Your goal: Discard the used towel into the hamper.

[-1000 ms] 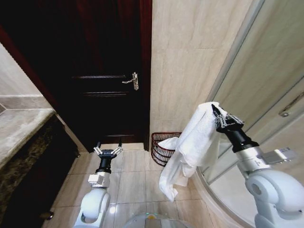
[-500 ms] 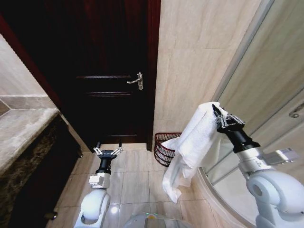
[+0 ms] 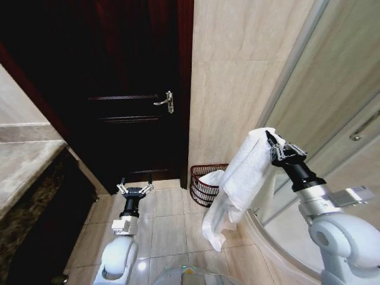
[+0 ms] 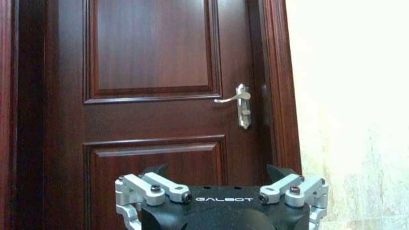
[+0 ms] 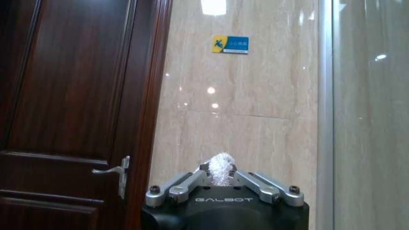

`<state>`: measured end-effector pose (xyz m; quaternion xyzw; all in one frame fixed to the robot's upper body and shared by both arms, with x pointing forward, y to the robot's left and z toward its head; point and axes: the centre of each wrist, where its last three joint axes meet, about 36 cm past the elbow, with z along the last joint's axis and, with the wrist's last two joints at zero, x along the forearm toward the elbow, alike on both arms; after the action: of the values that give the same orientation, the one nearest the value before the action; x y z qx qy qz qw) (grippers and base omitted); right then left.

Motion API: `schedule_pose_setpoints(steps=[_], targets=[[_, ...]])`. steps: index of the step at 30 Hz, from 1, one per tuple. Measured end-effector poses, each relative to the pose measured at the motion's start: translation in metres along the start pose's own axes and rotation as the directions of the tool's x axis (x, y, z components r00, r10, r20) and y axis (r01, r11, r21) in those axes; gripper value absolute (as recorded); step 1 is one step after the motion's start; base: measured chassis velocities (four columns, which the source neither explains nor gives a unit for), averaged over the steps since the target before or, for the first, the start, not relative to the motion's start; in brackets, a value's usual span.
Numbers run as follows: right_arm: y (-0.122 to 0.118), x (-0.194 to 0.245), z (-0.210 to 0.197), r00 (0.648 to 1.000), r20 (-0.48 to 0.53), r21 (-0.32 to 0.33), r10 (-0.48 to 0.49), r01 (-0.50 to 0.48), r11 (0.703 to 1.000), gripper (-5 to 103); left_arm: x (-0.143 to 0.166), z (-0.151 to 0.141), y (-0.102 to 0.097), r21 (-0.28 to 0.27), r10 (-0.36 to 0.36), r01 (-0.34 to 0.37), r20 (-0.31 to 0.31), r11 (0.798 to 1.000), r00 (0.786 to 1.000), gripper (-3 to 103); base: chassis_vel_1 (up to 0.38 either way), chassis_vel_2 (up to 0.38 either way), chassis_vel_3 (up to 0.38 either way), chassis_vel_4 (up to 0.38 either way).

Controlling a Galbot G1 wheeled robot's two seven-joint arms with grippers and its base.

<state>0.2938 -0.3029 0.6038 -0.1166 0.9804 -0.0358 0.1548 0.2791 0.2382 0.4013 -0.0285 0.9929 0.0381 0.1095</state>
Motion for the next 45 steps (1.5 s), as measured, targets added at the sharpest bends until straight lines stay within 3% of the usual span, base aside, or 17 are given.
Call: schedule_pose_setpoints(steps=[7, 25, 31, 45], targets=[[0.004, 0.004, 0.001, 1.0, -0.006, -0.031, 0.01, -0.011, 0.999, 5, 0.0, -0.001, -0.001, 0.015, -0.004, 0.004, 0.009, 1.0, 1.0, 100, 0.003, 0.005, -0.009, -0.003], [0.001, 0.003, 0.005, 1.0, 0.014, -0.023, 0.001, -0.001, 1.0, 5, 0.0, 0.001, -0.003, 0.022, -0.004, 0.004, 0.009, 1.0, 1.0, 100, -0.024, 0.026, 0.026, -0.027], [0.005, 0.002, 0.006, 1.0, -0.004, -0.063, -0.01, 0.01, 0.998, 5, -0.001, 0.007, -0.003, 0.025, -0.008, 0.008, 0.009, 1.0, 1.0, 100, -0.15, 0.155, 0.16, -0.164], [-0.012, -0.009, 0.02, 1.0, 0.002, -0.055, 0.014, -0.014, 0.998, 5, -0.005, 0.018, -0.003, 0.029, -0.017, 0.018, -0.019, 0.999, 1.0, 100, -0.027, 0.031, 0.013, -0.023]])
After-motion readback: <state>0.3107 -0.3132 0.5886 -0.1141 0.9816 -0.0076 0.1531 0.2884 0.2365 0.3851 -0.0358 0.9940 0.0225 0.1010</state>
